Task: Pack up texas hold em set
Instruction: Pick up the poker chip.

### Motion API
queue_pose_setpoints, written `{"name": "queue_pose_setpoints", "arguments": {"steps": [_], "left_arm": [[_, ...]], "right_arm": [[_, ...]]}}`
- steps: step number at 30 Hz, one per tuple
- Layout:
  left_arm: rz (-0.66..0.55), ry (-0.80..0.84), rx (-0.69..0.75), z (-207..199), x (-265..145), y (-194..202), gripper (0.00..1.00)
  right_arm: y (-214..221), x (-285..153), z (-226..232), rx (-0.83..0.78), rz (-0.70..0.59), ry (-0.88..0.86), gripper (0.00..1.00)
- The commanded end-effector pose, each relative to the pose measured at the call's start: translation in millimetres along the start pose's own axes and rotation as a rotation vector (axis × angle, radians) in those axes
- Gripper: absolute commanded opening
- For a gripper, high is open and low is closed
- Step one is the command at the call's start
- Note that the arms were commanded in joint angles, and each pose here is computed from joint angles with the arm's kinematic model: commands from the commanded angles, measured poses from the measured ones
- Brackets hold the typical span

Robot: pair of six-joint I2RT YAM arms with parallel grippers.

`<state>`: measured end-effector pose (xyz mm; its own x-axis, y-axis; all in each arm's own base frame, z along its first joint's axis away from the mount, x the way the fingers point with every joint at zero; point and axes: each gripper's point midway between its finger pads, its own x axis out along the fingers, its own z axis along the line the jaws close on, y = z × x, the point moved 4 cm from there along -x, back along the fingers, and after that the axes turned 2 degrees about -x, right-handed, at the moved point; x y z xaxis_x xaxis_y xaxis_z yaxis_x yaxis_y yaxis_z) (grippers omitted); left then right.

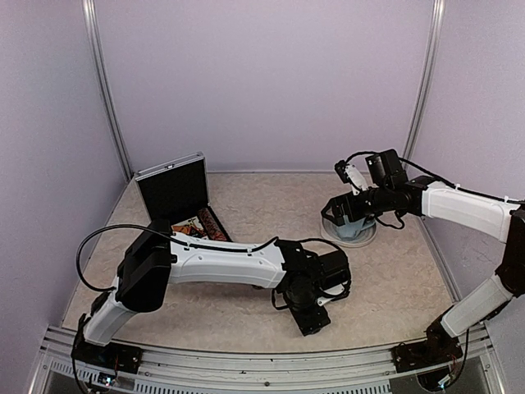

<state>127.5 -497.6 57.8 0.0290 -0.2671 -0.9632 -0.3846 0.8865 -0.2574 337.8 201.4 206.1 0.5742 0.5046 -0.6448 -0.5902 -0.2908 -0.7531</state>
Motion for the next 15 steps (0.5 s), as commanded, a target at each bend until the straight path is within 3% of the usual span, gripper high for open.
{"name": "queue_pose_setpoints", "arguments": {"steps": [1,10,15], "left_arm": [[0.029,-0.029,-0.004,-2.1,7.0,3.0,0.74],[0.071,-0.046,-0.022,-0.5,17.7,13.1,0.61],[0.086,-0.102,-0.023,2.8,20.1,16.4,0.59]], "right_arm": [[-6.4,-3.6,-0.8,0.003,-0.014,-0.012,0.99],[2.8,4.0,-0.2,0.012,0.01,-0.028,0.99],[3.1,2.7,-0.1,0.011,0.005,-0.027,0.99]]}}
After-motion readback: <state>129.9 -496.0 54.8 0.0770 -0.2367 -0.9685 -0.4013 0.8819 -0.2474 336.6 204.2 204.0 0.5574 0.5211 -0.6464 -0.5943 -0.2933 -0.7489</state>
